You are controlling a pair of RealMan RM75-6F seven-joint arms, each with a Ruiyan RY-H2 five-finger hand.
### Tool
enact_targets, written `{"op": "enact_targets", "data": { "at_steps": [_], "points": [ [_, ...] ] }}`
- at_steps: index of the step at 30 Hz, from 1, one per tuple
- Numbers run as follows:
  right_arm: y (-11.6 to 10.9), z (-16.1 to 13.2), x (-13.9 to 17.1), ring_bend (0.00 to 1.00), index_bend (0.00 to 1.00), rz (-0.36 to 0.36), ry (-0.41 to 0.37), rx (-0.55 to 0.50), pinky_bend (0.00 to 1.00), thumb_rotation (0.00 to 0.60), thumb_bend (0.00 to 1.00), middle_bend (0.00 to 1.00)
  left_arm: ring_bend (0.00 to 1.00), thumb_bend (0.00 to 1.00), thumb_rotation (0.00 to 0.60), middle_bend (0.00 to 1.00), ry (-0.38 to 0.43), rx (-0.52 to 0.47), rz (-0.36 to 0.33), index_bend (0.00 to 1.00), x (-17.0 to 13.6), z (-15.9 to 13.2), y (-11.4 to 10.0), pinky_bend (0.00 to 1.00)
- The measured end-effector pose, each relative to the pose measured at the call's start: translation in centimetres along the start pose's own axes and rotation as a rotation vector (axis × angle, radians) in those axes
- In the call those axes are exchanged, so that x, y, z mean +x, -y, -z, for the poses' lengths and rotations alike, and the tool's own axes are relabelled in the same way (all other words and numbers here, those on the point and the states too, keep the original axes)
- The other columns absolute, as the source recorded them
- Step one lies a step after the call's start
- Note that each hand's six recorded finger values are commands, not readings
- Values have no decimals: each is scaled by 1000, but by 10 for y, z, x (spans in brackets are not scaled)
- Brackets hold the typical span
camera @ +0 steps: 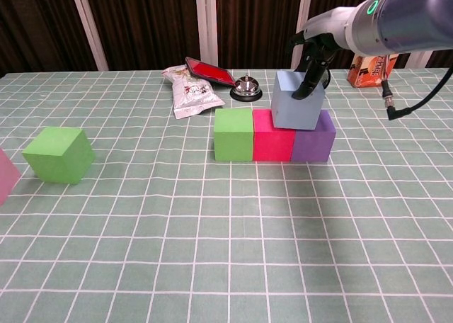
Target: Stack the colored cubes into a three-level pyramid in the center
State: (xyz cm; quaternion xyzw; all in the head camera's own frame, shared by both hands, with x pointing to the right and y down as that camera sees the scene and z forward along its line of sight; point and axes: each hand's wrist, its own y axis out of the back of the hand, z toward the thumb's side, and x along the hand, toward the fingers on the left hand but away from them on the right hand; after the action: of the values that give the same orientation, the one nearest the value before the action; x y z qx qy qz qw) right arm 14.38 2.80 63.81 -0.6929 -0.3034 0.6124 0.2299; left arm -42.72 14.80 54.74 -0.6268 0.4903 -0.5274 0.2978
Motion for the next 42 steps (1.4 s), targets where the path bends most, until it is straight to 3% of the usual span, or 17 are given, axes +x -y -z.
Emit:
{"op": "enact_targets", "data": {
  "at_steps": [42],
  "points": [
    [1, 8, 0, 296, 0, 9, 23, 15, 0, 600, 305, 426, 0, 53, 600, 0, -1, -4, 2, 0, 0, 0, 0, 11]
  ]
}}
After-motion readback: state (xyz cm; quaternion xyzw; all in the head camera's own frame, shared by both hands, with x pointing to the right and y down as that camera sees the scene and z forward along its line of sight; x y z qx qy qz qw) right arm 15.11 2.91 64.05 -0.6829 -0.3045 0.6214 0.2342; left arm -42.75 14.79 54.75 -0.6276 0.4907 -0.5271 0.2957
